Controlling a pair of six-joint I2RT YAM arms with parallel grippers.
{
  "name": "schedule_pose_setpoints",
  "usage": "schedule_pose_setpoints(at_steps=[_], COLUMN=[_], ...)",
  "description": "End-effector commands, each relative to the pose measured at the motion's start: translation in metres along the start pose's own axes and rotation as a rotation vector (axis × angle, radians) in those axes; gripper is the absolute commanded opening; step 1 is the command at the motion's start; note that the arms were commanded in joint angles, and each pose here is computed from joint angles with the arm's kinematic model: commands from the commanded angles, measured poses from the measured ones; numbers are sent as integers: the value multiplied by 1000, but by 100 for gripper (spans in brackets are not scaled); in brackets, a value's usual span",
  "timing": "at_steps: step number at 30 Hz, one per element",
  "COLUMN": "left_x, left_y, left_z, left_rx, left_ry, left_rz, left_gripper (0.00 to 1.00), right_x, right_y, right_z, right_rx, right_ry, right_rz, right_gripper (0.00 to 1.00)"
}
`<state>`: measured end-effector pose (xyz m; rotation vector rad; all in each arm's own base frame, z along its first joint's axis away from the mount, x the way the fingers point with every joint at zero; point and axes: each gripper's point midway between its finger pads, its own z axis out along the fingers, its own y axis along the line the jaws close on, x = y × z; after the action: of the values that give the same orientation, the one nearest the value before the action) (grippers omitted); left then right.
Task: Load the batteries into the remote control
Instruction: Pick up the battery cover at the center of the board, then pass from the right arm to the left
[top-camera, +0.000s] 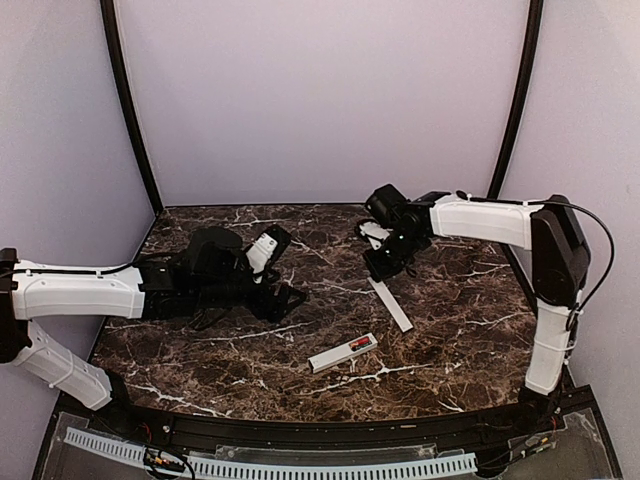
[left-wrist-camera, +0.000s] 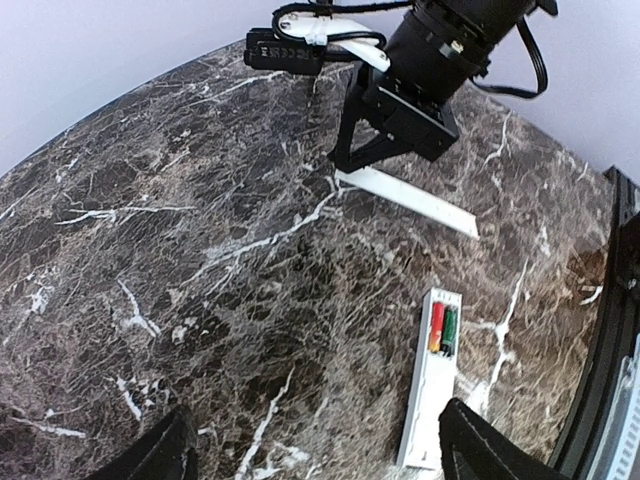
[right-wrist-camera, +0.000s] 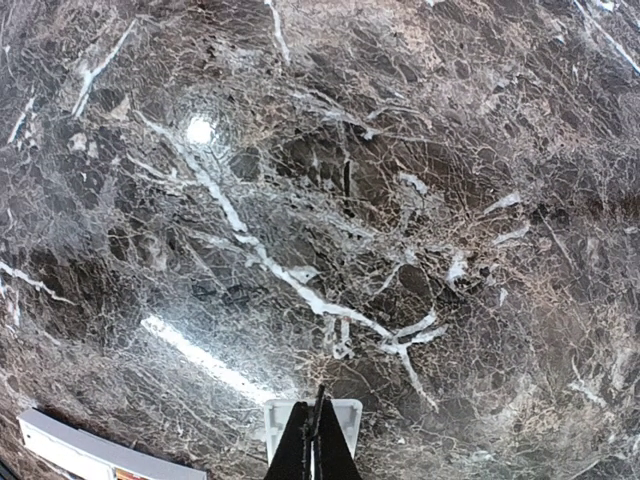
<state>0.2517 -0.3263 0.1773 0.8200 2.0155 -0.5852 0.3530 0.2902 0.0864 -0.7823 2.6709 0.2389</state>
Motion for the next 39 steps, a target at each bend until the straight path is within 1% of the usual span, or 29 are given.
schedule_pose_setpoints(at_steps=[1,2,4,5,8,11,13,16,21,23,24,27,29,34,38,39], left_x=[-22,-29,-41,-44,-60,-69,-84,-90,-107,-107,-106,-104,-104,-105,-106,-106], left_y=[-15,-23,-28,-29,-39,-42,-49,-57,-67,-67,-67,-68,-70,-74,-72,-71], left_z=[9,17,29,33,43,50,53,59,49,51,52,57,57,57,57,57], left_rx=[96,144,183,195,258,289,319,346,381,367,364,362,358,356,342,338], left_ry=[-94,-129,-170,-180,-236,-251,-267,-249,-278,-270,-265,-243,-238,-243,-247,-247], left_rz=[-146,-169,-246,-288,-347,-404,-411,-412,-409,-418,-428,-445,-448,-447,-458,-458], left_gripper=[81,80,80,80,80,80,81,83,85,81,77,73,68,61,51,47], right_x=[-4,-6,-11,-15,-31,-43,-50,-57,-67,-68,-68,-64,-62,-61,-62,-62], right_y=[8,7,9,9,19,32,39,51,68,76,81,92,95,101,105,107], right_z=[-2,-5,-17,-26,-59,-89,-106,-126,-162,-174,-178,-186,-190,-199,-203,-204], right_rx=[-41,-37,-36,-37,-63,-87,-89,-94,-91,-106,-113,-116,-111,-127,-133,-140], right_ry=[-38,-48,-85,-114,-226,-326,-381,-436,-510,-534,-538,-535,-539,-564,-575,-580], right_rz=[48,62,91,107,140,148,150,144,116,101,94,74,69,63,48,42], right_gripper=[0,0,0,0,0,0,0,0,0,0,0,0,0,0,0,0])
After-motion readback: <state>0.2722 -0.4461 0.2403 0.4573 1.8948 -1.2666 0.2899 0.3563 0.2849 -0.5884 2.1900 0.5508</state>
